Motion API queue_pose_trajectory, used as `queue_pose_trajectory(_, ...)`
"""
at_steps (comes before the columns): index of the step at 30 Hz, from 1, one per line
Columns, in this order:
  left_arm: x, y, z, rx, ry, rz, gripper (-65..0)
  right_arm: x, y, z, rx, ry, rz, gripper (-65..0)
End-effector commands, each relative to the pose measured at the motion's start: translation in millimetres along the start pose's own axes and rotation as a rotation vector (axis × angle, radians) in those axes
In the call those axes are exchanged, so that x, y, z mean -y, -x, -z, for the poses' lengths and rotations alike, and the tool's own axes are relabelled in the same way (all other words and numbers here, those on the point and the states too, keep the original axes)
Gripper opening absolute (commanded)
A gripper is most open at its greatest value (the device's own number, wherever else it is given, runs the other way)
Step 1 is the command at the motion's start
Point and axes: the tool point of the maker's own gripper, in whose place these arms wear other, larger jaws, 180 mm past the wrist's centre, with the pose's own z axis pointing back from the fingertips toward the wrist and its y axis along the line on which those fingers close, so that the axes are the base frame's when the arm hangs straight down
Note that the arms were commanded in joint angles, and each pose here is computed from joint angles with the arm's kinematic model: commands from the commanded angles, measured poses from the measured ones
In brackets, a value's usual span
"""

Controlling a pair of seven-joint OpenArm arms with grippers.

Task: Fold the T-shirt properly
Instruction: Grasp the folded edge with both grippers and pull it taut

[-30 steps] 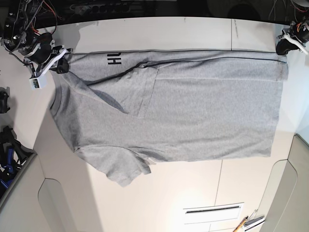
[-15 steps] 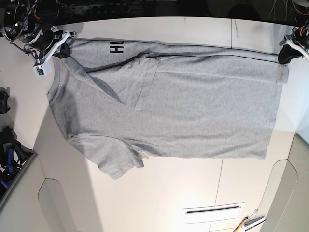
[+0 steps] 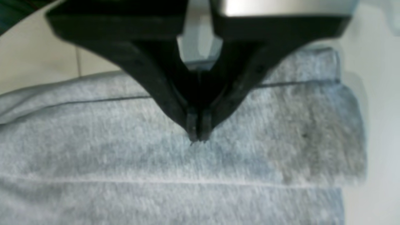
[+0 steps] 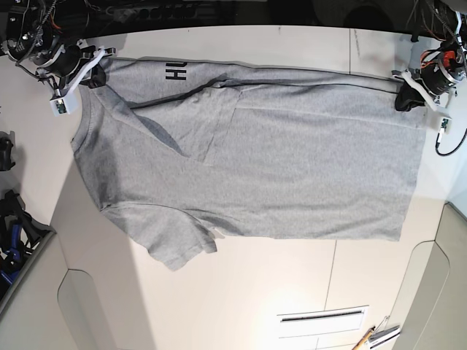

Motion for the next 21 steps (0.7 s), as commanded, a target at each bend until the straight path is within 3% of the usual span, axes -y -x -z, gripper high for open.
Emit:
queue_pose_trajectory(1, -8.2, -5.0, -3.3, -0.001, -0.026, 0.027, -65.0, 4.0, 0.4, -3.2, -0.01, 0.017, -0.016, -65.0)
queue_pose_trajectory(5, -17.6, 4.8, -4.6, -0.048, -0.078, 0.043, -65.0, 5.5, 0.2, -3.4, -0.009, 0.024, -0.02, -65.0)
queue_pose_trajectory(13, -17.6, 52.0, -17.7, -0.168, -0.093, 0.01, -65.0, 9.1, -3.0, -3.4, 0.003, 0.044, -0.033, -65.0)
queue_pose_trajectory(21, -4.1, 94.7, -32.1, -0.25, -0.061, -0.055, -65.0, 9.6, -6.5, -3.2, 0.012, 0.045, -0.035, -65.0)
